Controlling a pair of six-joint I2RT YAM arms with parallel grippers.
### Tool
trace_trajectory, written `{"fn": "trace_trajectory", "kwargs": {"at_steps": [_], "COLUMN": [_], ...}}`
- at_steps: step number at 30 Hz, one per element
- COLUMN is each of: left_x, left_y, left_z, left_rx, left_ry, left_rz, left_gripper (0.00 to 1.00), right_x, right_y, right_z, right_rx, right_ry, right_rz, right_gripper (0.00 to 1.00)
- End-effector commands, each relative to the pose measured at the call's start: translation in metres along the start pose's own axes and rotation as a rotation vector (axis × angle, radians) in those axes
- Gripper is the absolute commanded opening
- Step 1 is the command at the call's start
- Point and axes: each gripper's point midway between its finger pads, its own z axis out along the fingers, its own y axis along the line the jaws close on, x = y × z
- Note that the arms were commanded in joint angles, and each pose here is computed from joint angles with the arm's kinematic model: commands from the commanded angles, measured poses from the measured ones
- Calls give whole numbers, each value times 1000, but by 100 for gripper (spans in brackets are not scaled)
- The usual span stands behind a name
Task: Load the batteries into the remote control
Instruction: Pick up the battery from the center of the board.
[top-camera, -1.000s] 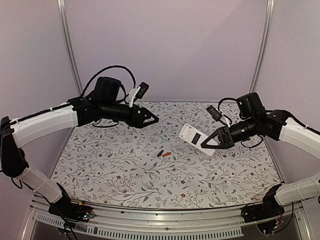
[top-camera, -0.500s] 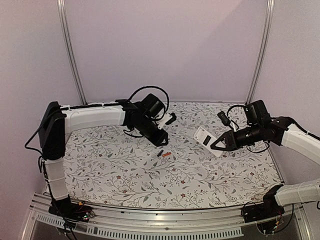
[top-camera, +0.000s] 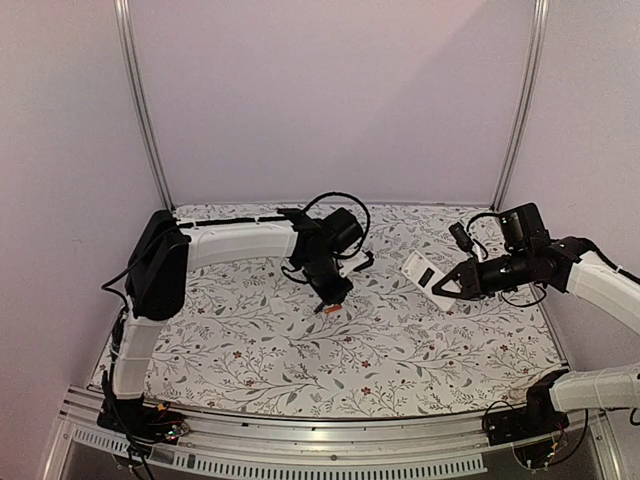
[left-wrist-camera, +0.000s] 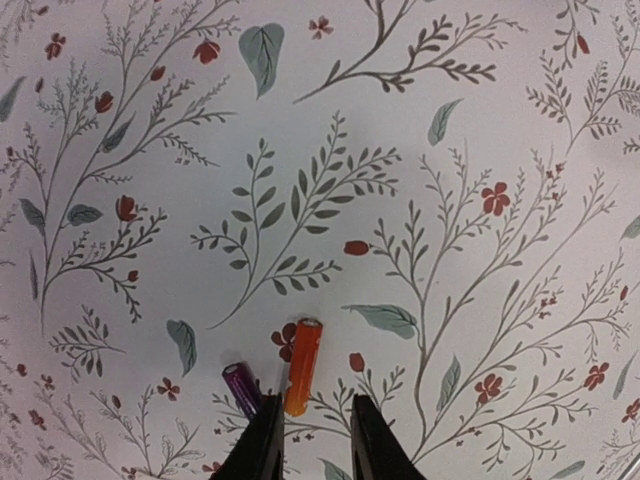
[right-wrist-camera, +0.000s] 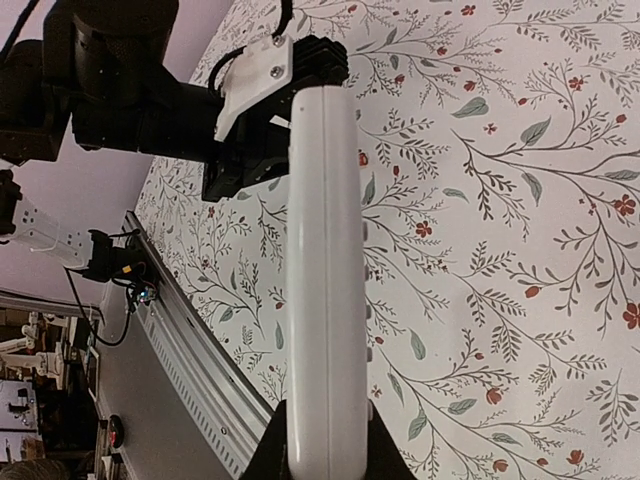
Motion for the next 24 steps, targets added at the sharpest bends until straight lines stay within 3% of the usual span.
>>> {"fn": "trace_trajectory", "kwargs": {"at_steps": [1,24], "left_x": [5,19], "left_y": [0,-1], "left_z": [6,48], "left_rx": [-36,-33], "left_ry": [49,161], "left_rz": [43,69], "left_gripper": [24,21], "right_x": [1,-2], "right_y": [2,3], "right_z": [-2,-3], "right_rx": [-20,-48], "right_ry": [-3,-11], "right_rz": [6,17], "right_gripper": [0,0]}}
